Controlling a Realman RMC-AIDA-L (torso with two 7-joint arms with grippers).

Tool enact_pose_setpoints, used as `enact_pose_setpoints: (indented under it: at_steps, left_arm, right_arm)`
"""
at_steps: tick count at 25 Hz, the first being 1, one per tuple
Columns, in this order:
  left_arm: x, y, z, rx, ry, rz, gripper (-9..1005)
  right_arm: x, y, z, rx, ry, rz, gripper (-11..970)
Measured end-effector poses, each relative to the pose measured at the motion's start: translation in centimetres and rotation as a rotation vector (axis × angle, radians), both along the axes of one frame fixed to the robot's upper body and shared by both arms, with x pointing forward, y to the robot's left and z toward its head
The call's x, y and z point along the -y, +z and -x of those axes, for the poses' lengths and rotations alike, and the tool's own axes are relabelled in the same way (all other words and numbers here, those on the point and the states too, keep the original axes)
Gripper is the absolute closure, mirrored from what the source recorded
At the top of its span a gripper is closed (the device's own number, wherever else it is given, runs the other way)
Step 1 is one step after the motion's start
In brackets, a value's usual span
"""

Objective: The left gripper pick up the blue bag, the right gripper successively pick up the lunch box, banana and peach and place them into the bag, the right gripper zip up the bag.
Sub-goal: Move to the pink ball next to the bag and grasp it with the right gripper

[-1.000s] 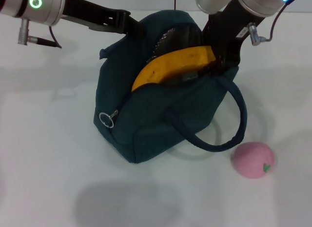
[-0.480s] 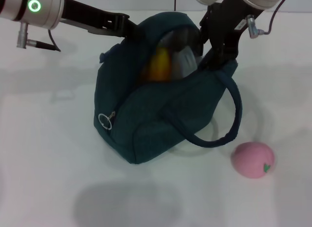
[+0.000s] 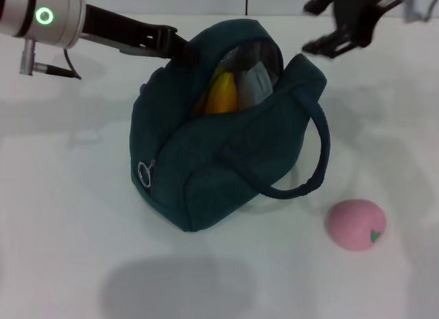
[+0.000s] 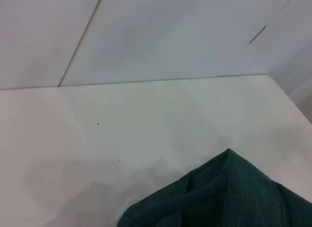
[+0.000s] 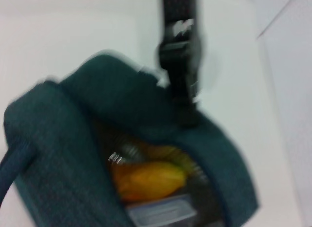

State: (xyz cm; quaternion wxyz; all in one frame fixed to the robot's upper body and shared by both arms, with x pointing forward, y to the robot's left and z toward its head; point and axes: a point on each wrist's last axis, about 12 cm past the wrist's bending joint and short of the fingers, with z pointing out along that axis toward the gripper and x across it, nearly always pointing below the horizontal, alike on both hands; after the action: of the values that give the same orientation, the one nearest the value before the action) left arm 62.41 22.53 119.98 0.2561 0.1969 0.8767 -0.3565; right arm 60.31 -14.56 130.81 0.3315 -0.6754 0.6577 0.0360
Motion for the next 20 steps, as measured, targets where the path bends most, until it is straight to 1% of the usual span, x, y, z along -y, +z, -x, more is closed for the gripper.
enact_pose_setpoints:
  at_steps: [3, 6, 7, 11, 12, 13, 15, 18, 20]
  left_arm:
    - [-0.2, -0.2, 0.1, -0.003, 0.004, 0.000, 924]
    - [-0.5, -0.4, 0.2, -0.004, 0.009, -0.003, 924]
    - [-0.5, -0.4, 0.2, -0.004, 0.010, -0.004, 924]
    - [-0.7, -0.4, 0.1, -0.002, 0.019, -0.005, 924]
    - [-0.6, -0.4, 0.0, -0.002, 0.018, -0.005, 924]
    - [-0.5, -0.4, 0.0, -0.002, 0.016, -0.004, 924]
    - [-0.2, -0.4, -0.1, -0.003, 0.012, -0.003, 924]
    - [-0.1, -0.5, -0.2, -0.005, 0.008, -0.003, 923]
    - [-0.1, -0.5, -0.2, -0.003, 0.007, -0.004, 923]
  right_arm:
    - [3.3, 0.0, 0.9, 0.000, -0.056, -0.128, 420]
    - [6.7, -1.1, 1.8, -0.057, -0.167, -0.229, 420]
    - [7.2, -1.4, 2.0, -0.081, -0.197, -0.241, 421]
    - [8.4, -3.0, 2.9, -0.265, -0.301, -0.225, 418]
    - [8.6, -3.8, 3.1, -0.340, -0.329, -0.222, 416]
    - [8.6, -3.8, 3.1, -0.340, -0.329, -0.222, 415]
    - [8.8, -4.8, 3.1, -0.420, -0.360, -0.227, 395]
    - [8.9, -6.6, 2.7, -0.517, -0.388, -0.224, 341]
    - [8.8, -7.9, 2.4, -0.560, -0.411, -0.204, 305]
